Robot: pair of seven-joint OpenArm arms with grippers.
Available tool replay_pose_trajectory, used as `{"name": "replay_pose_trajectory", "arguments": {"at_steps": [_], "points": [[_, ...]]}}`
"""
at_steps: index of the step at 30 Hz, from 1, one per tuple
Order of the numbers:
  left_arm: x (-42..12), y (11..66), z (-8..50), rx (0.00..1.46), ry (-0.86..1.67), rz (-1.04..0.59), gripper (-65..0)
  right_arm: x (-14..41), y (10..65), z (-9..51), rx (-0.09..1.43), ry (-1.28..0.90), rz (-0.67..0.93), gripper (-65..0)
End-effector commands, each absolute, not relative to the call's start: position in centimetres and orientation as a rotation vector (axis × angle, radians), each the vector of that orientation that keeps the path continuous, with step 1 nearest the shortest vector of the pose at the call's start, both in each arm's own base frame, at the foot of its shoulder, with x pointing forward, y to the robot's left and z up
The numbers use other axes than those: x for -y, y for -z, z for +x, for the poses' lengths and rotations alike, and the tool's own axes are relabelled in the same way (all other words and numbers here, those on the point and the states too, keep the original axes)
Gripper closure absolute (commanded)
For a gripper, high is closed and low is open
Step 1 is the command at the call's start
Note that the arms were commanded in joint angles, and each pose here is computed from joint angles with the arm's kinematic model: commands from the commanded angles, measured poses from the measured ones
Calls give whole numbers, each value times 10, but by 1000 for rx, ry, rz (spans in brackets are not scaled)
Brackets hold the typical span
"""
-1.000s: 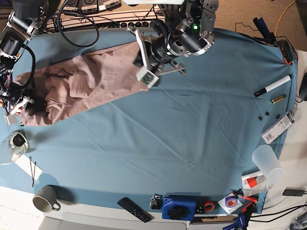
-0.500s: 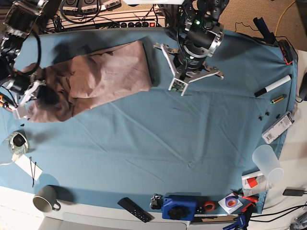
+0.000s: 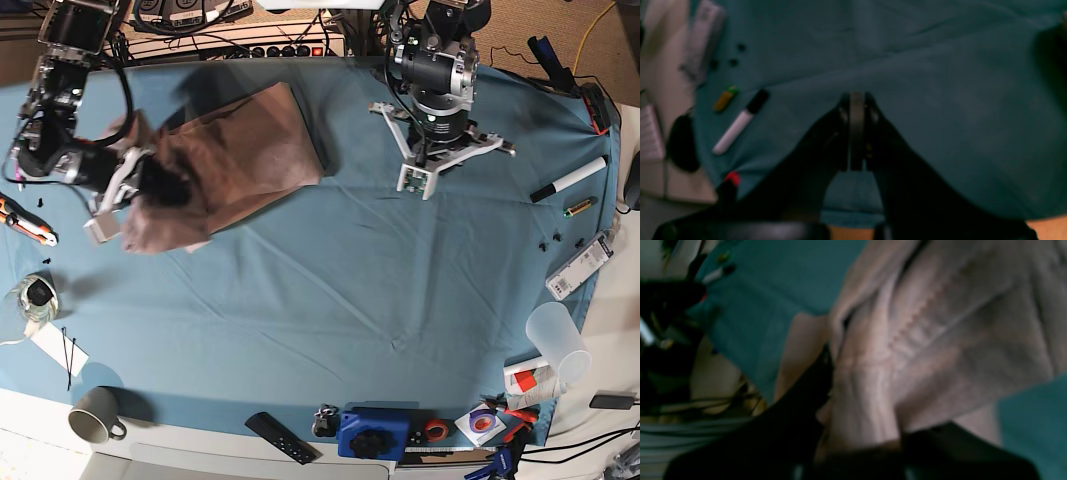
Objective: Fold the T-shirt properly
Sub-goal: 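Lift the strip end with the right gripper and fold it toward the left gripper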
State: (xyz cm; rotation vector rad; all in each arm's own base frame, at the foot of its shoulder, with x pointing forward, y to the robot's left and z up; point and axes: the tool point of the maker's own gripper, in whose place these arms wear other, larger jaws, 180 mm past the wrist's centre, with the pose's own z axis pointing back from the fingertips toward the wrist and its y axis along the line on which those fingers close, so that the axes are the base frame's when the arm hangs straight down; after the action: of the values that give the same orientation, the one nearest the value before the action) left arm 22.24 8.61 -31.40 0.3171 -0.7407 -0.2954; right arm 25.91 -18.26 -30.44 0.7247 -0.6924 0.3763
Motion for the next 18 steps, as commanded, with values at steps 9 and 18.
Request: {"name": "replay_pose_trajectory", "arguments": {"at_steps": [9, 18], "points": [[-99, 299, 228, 798, 240, 385, 0, 144, 298, 256, 670, -499, 800, 0], [-98, 299, 228, 797, 241, 384, 0, 144, 299, 255, 663, -503, 793, -211]]}}
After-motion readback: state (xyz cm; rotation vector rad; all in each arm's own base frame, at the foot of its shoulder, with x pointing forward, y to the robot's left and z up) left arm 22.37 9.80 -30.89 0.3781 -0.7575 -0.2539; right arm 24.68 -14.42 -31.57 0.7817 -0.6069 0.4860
